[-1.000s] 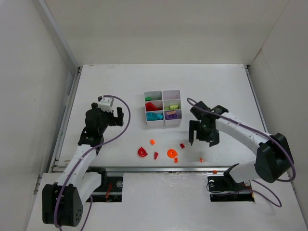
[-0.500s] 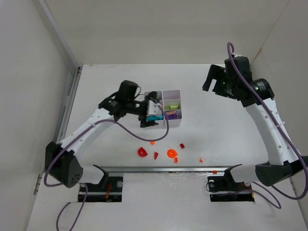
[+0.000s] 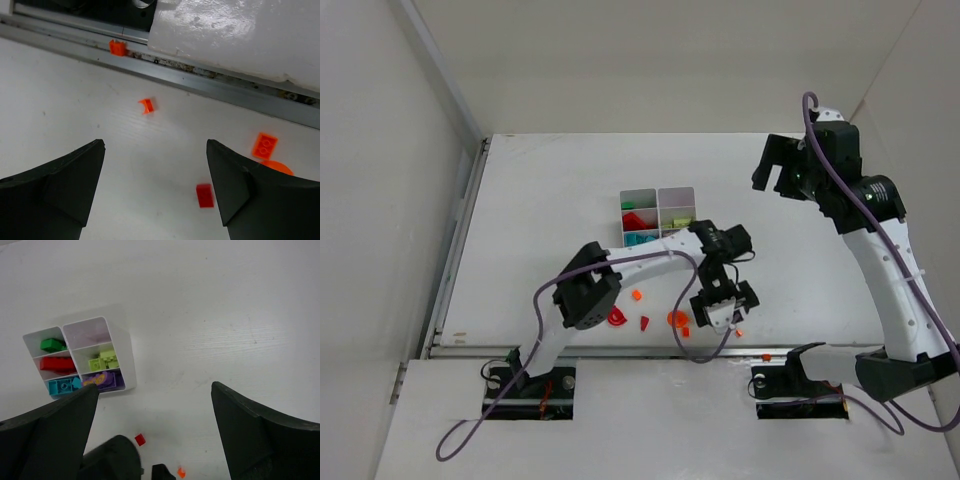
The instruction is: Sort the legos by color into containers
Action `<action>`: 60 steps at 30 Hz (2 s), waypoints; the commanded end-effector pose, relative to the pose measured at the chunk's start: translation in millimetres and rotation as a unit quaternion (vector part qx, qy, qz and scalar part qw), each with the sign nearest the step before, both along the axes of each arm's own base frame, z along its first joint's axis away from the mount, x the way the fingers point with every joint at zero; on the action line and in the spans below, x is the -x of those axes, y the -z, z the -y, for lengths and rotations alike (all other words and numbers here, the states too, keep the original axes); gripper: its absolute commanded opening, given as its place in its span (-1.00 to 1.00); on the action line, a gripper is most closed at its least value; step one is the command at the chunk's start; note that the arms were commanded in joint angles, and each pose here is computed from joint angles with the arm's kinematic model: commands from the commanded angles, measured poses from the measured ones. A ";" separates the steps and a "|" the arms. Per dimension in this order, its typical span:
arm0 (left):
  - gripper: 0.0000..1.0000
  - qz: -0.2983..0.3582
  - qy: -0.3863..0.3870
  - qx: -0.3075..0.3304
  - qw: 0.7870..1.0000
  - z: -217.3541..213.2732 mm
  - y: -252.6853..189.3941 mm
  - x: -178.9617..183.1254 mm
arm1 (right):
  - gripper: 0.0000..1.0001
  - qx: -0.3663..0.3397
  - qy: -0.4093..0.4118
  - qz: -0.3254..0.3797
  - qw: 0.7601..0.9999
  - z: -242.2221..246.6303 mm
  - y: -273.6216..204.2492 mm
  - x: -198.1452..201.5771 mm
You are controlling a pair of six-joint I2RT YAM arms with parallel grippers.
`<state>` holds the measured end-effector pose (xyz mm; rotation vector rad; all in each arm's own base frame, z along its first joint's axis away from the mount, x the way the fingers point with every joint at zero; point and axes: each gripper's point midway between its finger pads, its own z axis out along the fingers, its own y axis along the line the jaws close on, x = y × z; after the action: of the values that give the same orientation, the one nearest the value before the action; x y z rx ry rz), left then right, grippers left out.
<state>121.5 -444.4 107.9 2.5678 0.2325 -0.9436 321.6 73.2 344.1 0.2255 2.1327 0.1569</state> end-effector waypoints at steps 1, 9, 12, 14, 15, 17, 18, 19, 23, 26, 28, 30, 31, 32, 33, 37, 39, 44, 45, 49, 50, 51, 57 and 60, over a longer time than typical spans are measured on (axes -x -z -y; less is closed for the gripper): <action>0.59 0.039 0.128 0.088 0.987 25.2 -13.2 16.6 | 1.00 -0.010 -0.028 0.047 0.998 -6.6 -25.4 -5.8; 0.31 0.053 0.135 0.129 0.981 77.4 8.4 15.4 | 1.00 -0.035 -0.086 0.025 0.995 -28.8 -12.1 -1.2; 0.18 0.078 0.155 0.144 0.974 82.1 23.0 16.4 | 1.00 -0.033 -0.096 0.011 0.995 -29.5 -5.6 6.6; 0.13 0.089 0.175 0.157 0.968 90.9 21.8 31.4 | 1.00 -0.032 -0.096 0.001 0.995 -28.1 1.6 11.5; 0.10 0.093 0.183 0.164 0.965 96.0 23.4 34.9 | 1.00 -0.030 -0.102 0.000 0.994 -28.3 3.3 15.0; 0.08 0.100 0.196 0.170 0.961 101.3 24.2 42.5 | 1.00 -0.032 -0.106 0.000 0.994 -29.9 3.3 15.5; 0.08 0.100 0.210 0.170 0.958 100.8 29.7 48.4 | 1.00 -0.035 -0.111 -0.005 0.993 -31.5 4.9 17.7; 0.08 0.102 0.217 0.165 0.957 97.3 31.7 48.5 | 1.00 -0.030 -0.114 -0.005 0.993 -31.0 5.1 17.7; 0.15 0.118 0.257 0.136 0.950 81.8 45.9 56.0 | 1.00 -0.021 -0.120 0.001 0.993 -28.5 -1.6 23.0; 0.17 0.110 0.258 0.123 0.952 76.8 51.8 57.6 | 1.00 -0.013 -0.125 0.003 0.992 -27.7 -1.4 22.9; 0.20 0.105 0.268 0.119 0.950 77.2 57.9 68.2 | 1.00 -0.013 -0.125 0.002 0.992 -26.6 -2.1 26.7; 0.20 0.101 0.269 0.113 0.951 79.2 64.6 72.3 | 1.00 -0.011 -0.132 -0.002 0.991 -27.9 1.5 27.4; 0.22 0.101 0.264 0.113 0.953 81.2 61.7 71.5 | 1.00 -0.011 -0.132 -0.008 0.991 -27.5 3.5 29.1; 0.22 0.106 0.264 0.110 0.952 80.8 62.8 69.7 | 1.00 -0.011 -0.132 -0.003 0.991 -26.9 0.9 31.1; 0.22 0.112 0.264 0.101 0.953 79.6 69.0 67.1 | 1.00 -0.011 -0.132 -0.003 0.991 -26.9 0.8 31.2; 0.22 0.132 0.296 0.078 0.943 69.3 79.9 70.3 | 1.00 -0.007 -0.135 0.001 0.991 -23.7 0.3 40.2; 0.22 0.139 0.312 0.078 0.937 67.7 81.0 73.8 | 1.00 0.000 -0.134 -0.004 0.991 -21.2 6.1 41.9; 0.24 0.133 0.324 0.084 0.933 72.1 86.9 81.1 | 1.00 0.005 -0.136 -0.014 0.991 -20.2 12.3 43.8; 0.24 0.139 0.320 0.092 0.933 80.0 87.8 79.0 | 1.00 0.003 -0.140 -0.015 0.990 -21.7 12.3 44.3; 0.32 0.156 0.268 0.137 0.941 116.1 82.8 70.9 | 1.00 0.012 -0.145 -0.023 0.989 -20.1 12.1 47.1; 0.37 0.161 0.251 0.157 0.941 129.4 77.3 68.5 | 1.00 0.012 -0.145 -0.023 0.989 -20.7 11.1 45.0; 0.37 0.149 0.238 0.158 0.947 133.5 75.2 75.5 | 1.00 0.012 -0.145 -0.023 0.989 -20.8 11.1 45.0; 0.50 0.139 0.235 0.157 0.949 130.6 75.4 78.5 | 1.00 0.019 -0.144 -0.031 0.989 -18.6 13.6 45.5; 0.52 0.132 0.240 0.160 0.948 129.2 72.8 86.3 | 1.00 0.024 -0.136 -0.025 0.990 -14.6 10.8 46.6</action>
<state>50.7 -543.7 21.8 2.6270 -0.2416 -0.8118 277.0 93.0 316.3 -0.0869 2.2587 0.2794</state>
